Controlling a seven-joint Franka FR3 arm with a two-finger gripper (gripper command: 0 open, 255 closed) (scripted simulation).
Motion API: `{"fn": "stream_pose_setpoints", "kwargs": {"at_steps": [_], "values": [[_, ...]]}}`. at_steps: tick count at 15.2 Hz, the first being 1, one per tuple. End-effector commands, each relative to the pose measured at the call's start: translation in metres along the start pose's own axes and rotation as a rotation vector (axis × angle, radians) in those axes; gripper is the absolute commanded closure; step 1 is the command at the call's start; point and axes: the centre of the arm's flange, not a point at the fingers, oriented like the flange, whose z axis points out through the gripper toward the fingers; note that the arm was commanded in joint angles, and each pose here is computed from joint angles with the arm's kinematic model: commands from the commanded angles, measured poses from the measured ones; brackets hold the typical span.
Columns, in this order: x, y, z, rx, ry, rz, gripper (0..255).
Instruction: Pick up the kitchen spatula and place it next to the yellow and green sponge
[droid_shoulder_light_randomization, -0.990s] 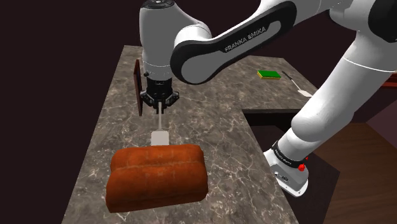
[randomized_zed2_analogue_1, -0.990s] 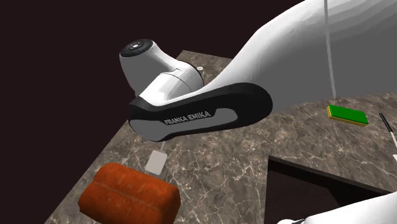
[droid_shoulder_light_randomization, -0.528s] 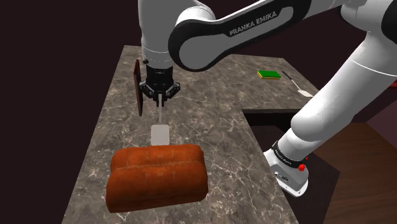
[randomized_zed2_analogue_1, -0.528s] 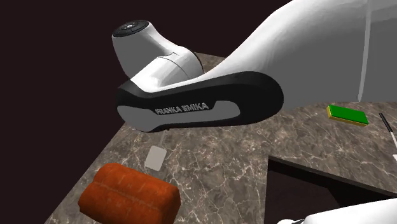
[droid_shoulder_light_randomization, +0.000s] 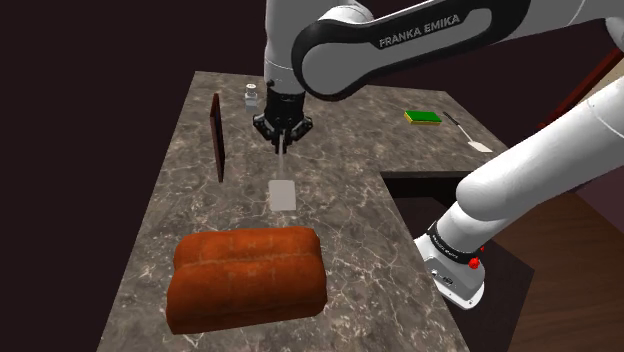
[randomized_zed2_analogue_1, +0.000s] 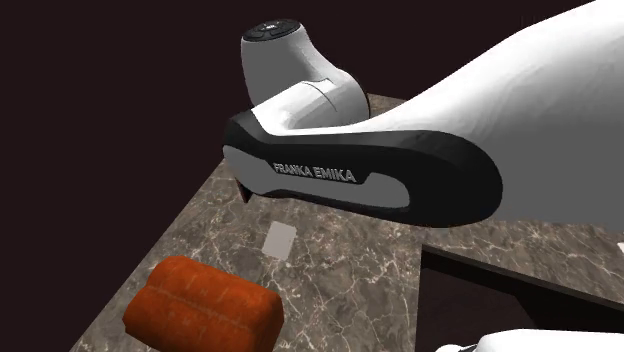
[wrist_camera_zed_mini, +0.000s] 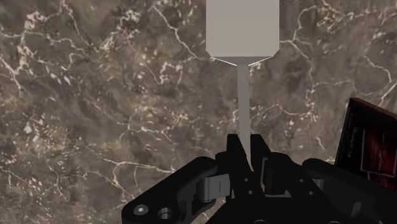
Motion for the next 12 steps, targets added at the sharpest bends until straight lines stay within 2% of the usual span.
{"fn": "stream_pose_setpoints", "kwargs": {"at_steps": [1,12], "values": [[0.011,0.025,0.000,0.003,-0.001,-0.001,255],[0.081,0.152,0.005,0.003,-0.001,-0.001,255]]}}
